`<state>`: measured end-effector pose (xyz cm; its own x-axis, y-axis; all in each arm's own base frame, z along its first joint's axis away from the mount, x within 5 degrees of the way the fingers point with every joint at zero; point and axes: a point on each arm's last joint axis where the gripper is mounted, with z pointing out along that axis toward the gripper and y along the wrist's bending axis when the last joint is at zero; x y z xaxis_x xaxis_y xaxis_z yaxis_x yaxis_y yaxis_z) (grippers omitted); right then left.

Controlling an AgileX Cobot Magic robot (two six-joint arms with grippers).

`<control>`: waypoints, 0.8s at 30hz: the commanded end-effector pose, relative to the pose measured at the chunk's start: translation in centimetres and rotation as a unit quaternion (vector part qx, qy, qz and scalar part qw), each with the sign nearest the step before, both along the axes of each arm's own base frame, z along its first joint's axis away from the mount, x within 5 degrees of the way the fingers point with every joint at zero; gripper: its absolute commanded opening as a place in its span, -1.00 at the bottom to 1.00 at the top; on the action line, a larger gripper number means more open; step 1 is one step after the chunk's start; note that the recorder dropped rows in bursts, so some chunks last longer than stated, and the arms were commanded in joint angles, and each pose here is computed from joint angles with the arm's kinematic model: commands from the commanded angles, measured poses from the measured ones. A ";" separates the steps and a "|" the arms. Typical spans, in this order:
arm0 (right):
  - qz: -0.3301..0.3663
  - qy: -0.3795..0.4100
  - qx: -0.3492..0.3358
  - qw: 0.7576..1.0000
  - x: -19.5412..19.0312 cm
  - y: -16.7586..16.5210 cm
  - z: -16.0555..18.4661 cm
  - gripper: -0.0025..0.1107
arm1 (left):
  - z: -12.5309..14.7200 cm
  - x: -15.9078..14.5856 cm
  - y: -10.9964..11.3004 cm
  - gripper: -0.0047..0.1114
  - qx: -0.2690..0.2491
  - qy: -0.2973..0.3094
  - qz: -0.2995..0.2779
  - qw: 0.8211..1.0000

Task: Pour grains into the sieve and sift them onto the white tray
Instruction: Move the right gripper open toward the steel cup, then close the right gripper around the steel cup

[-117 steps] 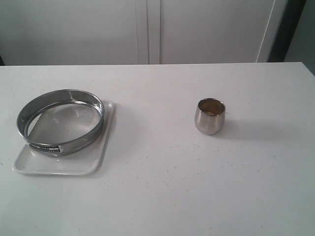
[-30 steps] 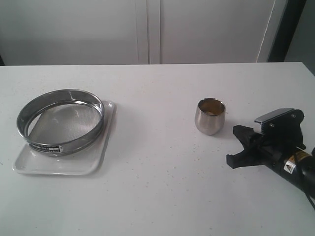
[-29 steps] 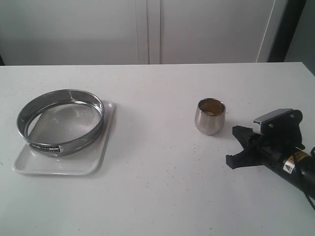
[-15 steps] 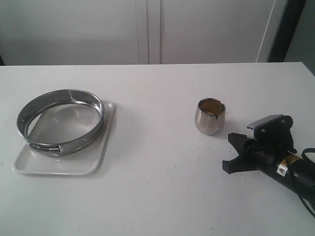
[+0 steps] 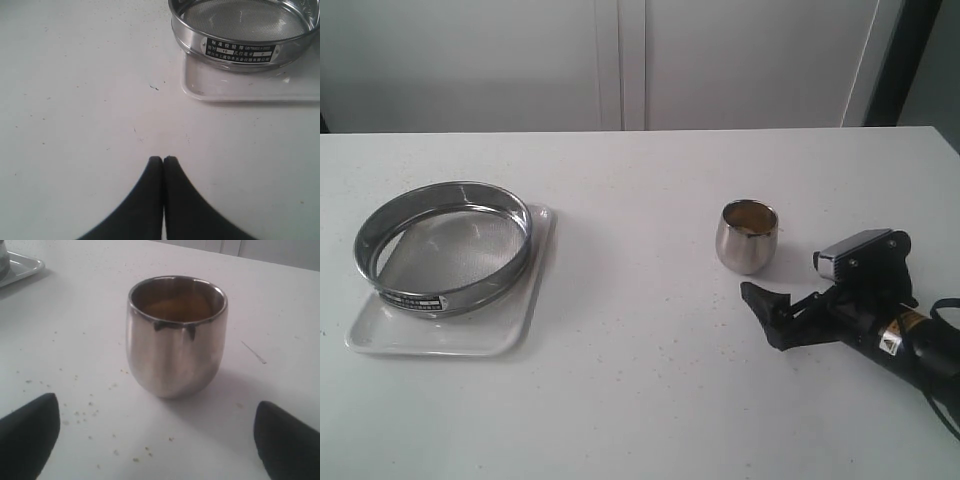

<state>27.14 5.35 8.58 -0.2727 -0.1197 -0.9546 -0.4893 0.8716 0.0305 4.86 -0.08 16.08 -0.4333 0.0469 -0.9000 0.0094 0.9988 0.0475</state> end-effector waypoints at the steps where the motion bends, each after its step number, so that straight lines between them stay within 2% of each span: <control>1: -0.001 -0.008 0.019 1.000 0.5 0.0 0.4 0.84 | -0.3 -0.1 0.0 -0.92 -0.005 0.006 0.002 1.000; 12: 0.011 -0.022 0.028 0.999 2.2 0.4 0.4 0.84 | -0.3 -0.1 0.0 -0.92 -0.005 0.006 0.002 1.000; 24: 0.017 -0.011 0.032 0.999 4.8 0.6 -2.3 0.84 | -0.3 -0.1 0.0 -0.92 -0.005 0.006 0.002 1.000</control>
<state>31.77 5.96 6.60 -0.2480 -0.0779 -0.9656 -0.5173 0.8534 0.0640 4.86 -0.08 16.08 -0.4333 0.0469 -0.9000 0.0094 0.9988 0.0475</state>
